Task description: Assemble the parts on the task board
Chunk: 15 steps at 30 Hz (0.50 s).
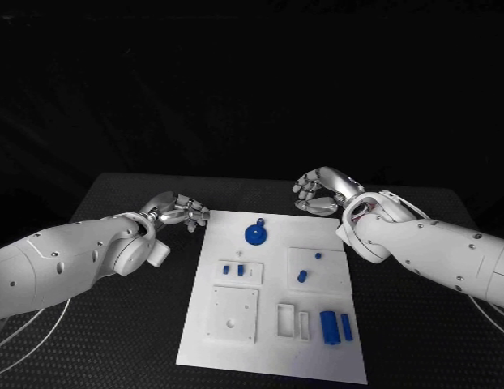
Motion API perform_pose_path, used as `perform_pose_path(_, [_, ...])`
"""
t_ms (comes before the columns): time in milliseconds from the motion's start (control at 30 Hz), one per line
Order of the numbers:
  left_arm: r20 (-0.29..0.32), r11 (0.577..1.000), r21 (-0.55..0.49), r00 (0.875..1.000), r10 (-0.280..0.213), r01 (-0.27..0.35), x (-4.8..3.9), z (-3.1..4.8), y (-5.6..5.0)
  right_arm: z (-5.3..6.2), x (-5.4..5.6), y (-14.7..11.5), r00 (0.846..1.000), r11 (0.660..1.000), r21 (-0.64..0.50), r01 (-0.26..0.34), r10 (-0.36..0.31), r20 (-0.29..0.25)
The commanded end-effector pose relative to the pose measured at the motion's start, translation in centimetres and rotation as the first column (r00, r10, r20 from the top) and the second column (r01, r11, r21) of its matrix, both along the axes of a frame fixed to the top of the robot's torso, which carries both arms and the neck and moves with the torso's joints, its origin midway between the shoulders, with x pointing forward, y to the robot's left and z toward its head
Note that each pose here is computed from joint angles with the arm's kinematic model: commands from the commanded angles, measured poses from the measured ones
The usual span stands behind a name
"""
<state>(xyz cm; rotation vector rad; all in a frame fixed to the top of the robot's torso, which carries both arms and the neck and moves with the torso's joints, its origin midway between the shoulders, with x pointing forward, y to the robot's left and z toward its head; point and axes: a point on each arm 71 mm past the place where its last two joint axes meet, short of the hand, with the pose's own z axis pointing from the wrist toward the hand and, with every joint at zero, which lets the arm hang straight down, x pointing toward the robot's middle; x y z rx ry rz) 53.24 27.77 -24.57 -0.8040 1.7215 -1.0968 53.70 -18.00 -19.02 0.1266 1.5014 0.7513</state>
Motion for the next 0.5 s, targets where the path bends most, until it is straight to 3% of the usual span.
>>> perform_pose_path(33, [-0.04,0.995,-0.1,0.999,-0.023,0.019,-0.04,-0.02,-0.7,0.0,0.0,0.1,1.0,1.0,0.002,-0.013,0.013,0.0])
perform_pose_path(500, [-0.116,0.987,-0.133,0.987,-0.106,0.091,0.49,-0.78,-2.3,0.0,0.1,0.1,1.0,1.0,0.008,-0.009,0.009,-0.004])
